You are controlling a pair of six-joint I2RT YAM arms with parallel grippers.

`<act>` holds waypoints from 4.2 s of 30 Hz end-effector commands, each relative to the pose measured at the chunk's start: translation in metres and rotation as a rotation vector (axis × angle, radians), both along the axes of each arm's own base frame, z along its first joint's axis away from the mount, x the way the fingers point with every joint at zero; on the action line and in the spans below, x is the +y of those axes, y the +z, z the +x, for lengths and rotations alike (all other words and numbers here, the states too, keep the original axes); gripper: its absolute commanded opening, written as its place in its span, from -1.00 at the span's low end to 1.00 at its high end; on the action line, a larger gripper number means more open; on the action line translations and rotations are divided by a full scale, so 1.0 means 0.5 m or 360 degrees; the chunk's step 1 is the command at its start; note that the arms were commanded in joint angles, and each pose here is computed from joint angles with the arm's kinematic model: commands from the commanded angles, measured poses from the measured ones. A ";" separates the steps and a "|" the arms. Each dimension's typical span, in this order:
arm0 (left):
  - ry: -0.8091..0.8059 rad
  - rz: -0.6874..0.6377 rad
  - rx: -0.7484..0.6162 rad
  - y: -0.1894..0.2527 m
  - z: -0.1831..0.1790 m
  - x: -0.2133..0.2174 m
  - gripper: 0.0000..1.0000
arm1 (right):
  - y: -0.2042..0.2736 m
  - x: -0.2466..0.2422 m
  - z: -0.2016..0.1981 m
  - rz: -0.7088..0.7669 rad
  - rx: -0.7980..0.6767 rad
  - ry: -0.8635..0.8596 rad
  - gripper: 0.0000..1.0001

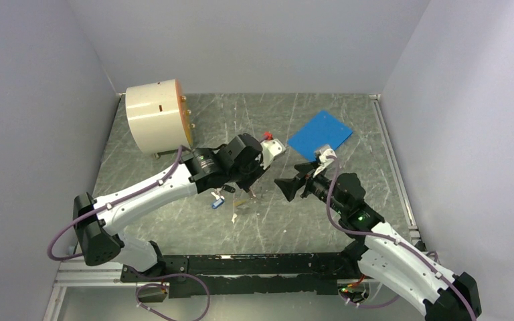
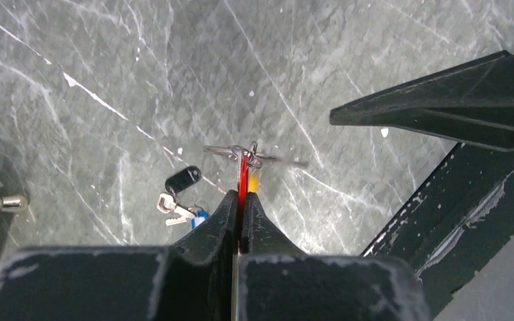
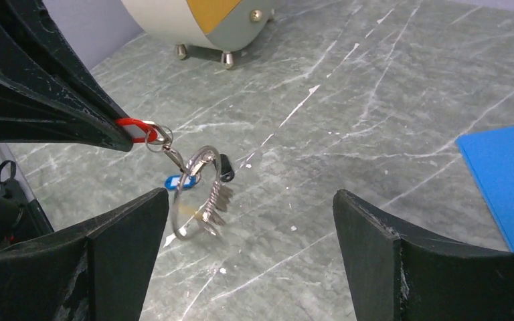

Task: Remove the keys from the keyring

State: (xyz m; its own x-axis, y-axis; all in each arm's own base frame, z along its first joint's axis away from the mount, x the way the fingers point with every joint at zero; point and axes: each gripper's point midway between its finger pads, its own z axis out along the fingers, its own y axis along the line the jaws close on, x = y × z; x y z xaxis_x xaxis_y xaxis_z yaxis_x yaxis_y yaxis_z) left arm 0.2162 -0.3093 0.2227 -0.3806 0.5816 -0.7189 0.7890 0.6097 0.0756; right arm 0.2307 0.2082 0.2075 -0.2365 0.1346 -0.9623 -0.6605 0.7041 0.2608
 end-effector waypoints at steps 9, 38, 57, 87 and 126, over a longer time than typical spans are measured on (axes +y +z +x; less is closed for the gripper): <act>-0.0020 -0.0041 0.0211 -0.015 0.017 0.002 -0.95 | -0.043 0.055 0.011 -0.0071 -0.0366 0.0087 0.61; -0.0160 -0.0157 0.0484 -0.077 -0.004 -0.016 -0.95 | -0.077 0.124 0.011 -0.0058 -0.0459 0.0197 0.40; -0.0162 -0.0160 0.0485 -0.077 -0.006 -0.012 -0.95 | -0.128 0.134 0.014 -0.0082 -0.0404 0.0169 0.21; -0.0223 -0.0194 0.0558 -0.078 -0.025 -0.024 -0.95 | -0.114 0.122 0.015 -0.0034 -0.0456 0.0120 0.05; -0.0220 -0.0099 0.0492 -0.097 0.003 0.011 -0.95 | -0.108 0.114 0.008 -0.0035 -0.0401 0.0181 -1.00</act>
State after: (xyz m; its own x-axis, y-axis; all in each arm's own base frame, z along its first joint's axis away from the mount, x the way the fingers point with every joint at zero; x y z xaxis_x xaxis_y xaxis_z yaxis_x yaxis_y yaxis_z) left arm 0.2132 -0.3069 0.1759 -0.5478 0.5792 -0.6037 0.8194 0.5169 -0.2477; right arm 0.2297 0.2684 0.1404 -0.0190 0.0617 -0.9979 -0.7919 0.6084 0.0527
